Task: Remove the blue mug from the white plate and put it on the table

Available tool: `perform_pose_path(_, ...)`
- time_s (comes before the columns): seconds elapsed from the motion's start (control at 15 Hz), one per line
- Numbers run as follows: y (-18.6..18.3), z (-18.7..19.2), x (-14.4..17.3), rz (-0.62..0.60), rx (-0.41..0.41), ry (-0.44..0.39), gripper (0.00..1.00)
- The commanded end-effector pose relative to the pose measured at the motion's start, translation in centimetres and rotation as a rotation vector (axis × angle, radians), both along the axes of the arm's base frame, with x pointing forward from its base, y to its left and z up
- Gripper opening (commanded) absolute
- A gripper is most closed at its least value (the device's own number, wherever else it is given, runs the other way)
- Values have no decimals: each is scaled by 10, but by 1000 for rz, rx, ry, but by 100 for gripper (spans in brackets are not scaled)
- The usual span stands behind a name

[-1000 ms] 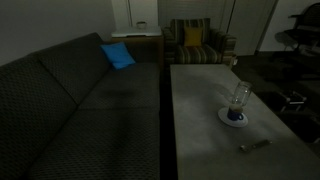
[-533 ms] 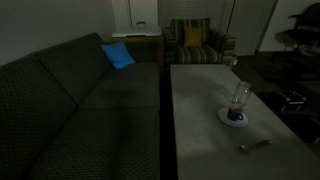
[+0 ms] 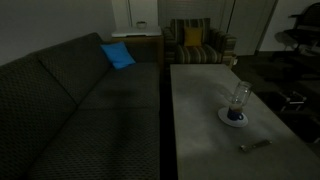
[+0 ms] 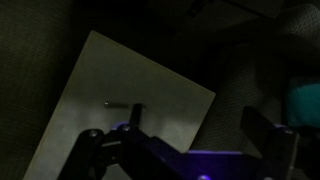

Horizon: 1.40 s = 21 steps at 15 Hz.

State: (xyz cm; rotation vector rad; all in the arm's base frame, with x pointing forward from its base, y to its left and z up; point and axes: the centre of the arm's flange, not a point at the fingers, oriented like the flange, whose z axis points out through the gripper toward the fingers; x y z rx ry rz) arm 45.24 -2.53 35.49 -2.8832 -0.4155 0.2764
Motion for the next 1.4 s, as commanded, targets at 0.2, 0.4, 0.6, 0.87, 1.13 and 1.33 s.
perform_pose_path(0.2, -9, -6, 10, 17, 1, -58, 100)
perform_pose_path(0.4, -19, -17, 27, 19, 1, -117, 100)
perform_pose_path(0.6, -28, -37, 46, 13, 5, -163, 100)
perform_pose_path(0.87, -33, -67, 71, 1, 22, -173, 100)
perform_pose_path(1.13, -36, -96, 97, 1, 45, -128, 100)
perform_pose_path(1.33, -30, -94, 84, -8, 21, -129, 100)
